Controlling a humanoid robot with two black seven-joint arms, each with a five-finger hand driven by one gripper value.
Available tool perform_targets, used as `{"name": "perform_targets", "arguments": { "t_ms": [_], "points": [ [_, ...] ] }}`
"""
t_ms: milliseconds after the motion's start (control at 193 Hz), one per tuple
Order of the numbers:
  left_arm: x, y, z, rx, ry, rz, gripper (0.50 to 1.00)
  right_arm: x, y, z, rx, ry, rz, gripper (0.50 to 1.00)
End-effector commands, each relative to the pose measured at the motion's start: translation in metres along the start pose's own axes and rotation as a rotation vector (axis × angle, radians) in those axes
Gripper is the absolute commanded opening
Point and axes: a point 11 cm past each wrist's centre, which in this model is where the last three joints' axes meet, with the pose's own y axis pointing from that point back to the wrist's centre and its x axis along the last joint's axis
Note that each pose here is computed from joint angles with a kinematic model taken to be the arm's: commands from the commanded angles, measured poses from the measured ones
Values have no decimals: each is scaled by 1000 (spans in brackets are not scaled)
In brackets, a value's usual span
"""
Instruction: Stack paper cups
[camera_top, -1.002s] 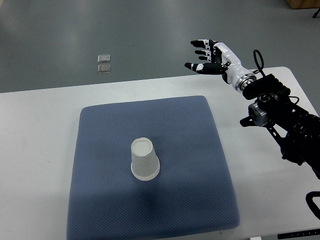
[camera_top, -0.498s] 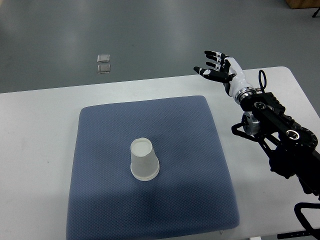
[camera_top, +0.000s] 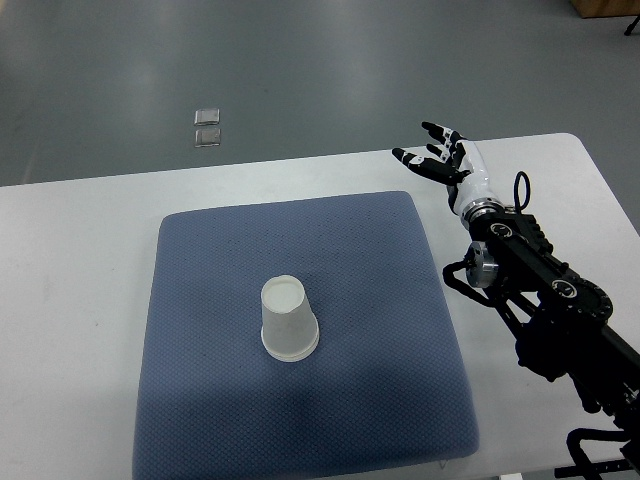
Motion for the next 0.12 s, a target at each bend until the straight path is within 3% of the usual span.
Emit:
{"name": "perform_targets", "arguments": {
  "t_ms": [0,114],
  "points": [
    [0,0,0,0,2,0,1000,0,2,4,-9,5,-3,921],
    [0,0,0,0,0,0,1000,-4,2,5,-8,12,-15,924]
  ]
}}
